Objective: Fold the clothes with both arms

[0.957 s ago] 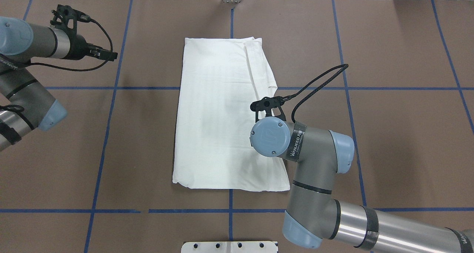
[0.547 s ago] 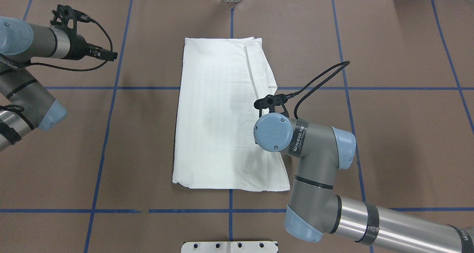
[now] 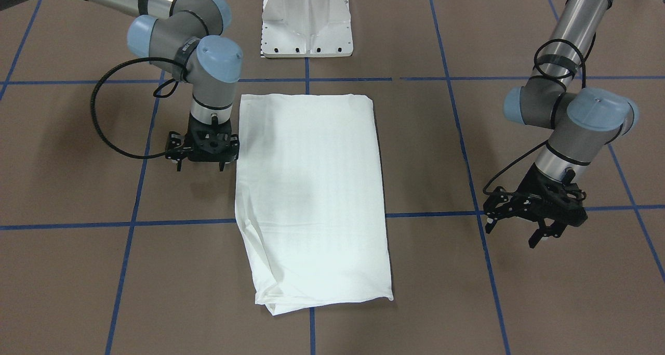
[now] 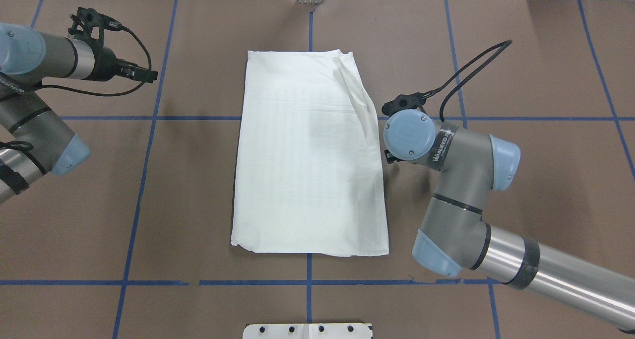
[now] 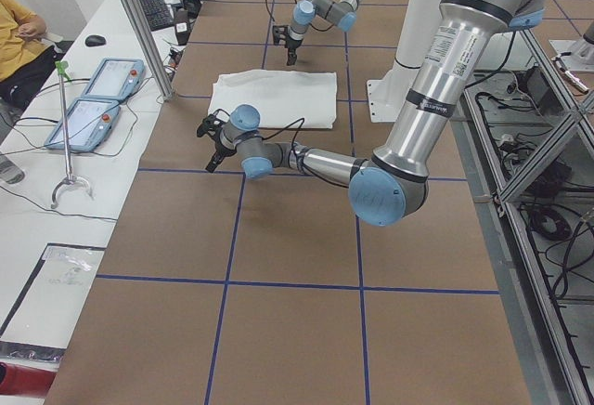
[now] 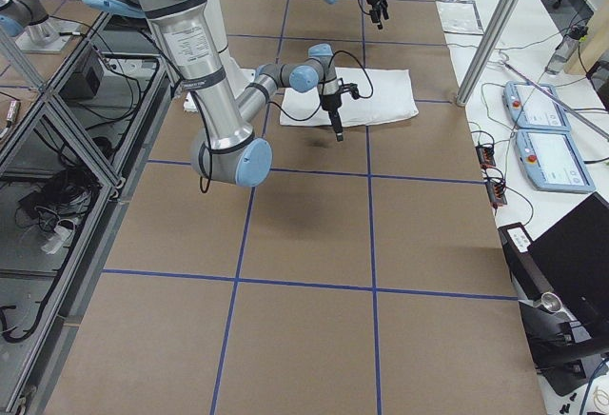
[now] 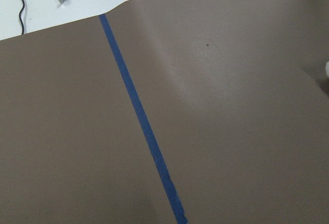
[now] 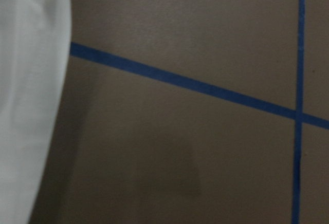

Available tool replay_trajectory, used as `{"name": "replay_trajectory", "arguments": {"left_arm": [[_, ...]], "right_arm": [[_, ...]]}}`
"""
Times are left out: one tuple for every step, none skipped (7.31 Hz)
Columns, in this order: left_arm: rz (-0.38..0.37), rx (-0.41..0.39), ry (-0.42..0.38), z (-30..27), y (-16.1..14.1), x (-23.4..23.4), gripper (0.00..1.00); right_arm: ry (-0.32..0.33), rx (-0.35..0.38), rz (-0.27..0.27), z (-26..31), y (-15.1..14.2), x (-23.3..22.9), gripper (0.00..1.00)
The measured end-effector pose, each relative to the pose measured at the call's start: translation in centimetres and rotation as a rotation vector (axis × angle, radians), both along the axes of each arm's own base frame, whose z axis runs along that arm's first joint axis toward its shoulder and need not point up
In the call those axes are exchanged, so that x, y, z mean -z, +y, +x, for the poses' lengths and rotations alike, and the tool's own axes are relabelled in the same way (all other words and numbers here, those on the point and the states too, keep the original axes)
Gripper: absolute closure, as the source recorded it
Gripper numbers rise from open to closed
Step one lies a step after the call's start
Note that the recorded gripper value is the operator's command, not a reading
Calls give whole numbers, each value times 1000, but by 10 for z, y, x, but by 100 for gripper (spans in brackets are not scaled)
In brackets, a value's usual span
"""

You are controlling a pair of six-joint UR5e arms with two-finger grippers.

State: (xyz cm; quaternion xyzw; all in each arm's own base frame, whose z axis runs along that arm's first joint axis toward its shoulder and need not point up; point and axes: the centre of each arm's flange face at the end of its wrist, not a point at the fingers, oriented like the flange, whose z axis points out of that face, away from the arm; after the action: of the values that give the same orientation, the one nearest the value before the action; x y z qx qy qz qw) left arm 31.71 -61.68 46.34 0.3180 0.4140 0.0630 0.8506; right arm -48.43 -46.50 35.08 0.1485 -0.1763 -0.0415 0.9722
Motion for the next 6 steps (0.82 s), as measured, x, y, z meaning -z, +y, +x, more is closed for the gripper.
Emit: {"name": "replay_trajectory", "arguments": {"left_arm": [[0, -1, 1, 0, 0, 1, 0], [2, -1, 6, 0, 1, 3, 0], [3, 4, 23, -1, 2, 11, 0], [-6, 10, 57, -1, 5, 25, 0], [-26, 8, 105, 2, 13, 42, 0], [-47, -5, 156, 9, 33, 58, 0]], "right_arm": [[17, -9, -5, 25, -19, -11, 0], [-5, -17, -10, 39, -31, -7, 0], [-70, -17, -6, 44, -34, 7, 0], [-169, -25, 8, 47, -32, 26, 0], [-264, -50, 13, 49, -24, 44, 0], [-343, -84, 2, 49, -8, 62, 0]]}}
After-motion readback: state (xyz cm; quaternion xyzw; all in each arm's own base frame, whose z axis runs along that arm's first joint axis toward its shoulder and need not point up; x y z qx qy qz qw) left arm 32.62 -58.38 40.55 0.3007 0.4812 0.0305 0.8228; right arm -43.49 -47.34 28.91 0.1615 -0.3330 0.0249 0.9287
